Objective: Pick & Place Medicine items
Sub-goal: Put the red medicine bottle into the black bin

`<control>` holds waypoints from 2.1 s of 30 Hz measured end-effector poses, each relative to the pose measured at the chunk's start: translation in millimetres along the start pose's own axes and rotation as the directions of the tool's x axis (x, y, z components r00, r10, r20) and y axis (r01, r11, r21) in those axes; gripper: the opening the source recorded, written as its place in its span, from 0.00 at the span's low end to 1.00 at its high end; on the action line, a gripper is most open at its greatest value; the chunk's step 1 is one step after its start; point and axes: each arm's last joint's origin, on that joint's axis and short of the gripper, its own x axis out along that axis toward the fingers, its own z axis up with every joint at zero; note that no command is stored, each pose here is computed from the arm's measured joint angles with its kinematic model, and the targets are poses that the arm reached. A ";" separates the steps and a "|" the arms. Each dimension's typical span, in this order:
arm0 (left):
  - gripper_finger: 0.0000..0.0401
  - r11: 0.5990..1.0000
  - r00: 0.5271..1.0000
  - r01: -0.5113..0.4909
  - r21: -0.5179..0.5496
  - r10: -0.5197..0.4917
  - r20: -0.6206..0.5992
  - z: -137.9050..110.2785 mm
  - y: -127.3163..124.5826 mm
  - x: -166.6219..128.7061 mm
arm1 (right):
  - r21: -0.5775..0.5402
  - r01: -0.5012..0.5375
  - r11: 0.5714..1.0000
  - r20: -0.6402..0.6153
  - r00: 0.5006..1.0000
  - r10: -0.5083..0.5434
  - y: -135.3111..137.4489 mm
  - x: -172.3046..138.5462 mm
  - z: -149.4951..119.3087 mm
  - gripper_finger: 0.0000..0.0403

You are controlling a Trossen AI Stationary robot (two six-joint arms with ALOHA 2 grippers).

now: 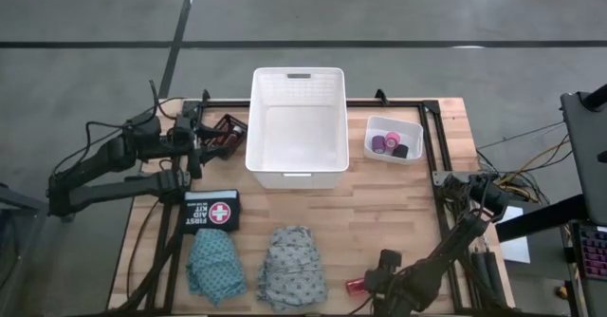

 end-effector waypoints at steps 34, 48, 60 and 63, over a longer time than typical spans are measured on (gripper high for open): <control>0.60 1.000 1.000 0.000 0.000 0.000 0.000 0.0 0.0 0.0 | 0.307 -0.035 0.951 0.054 0.998 0.020 5.6 -4.3 4.3 0.81; 0.60 1.000 1.000 0.000 0.000 0.000 0.000 0.0 0.0 0.0 | 0.215 0.029 0.976 -0.012 1.000 -0.027 -4.9 4.5 -6.7 0.81; 0.60 1.000 1.000 0.000 0.000 0.000 0.000 0.0 0.0 -0.1 | 0.080 0.035 0.996 -0.015 0.999 -0.034 -7.8 7.1 -10.5 0.76; 0.60 1.000 1.000 0.000 0.000 0.000 0.000 0.0 0.0 0.0 | 0.075 0.037 0.996 -0.016 0.999 -0.036 -8.0 7.1 -10.6 0.71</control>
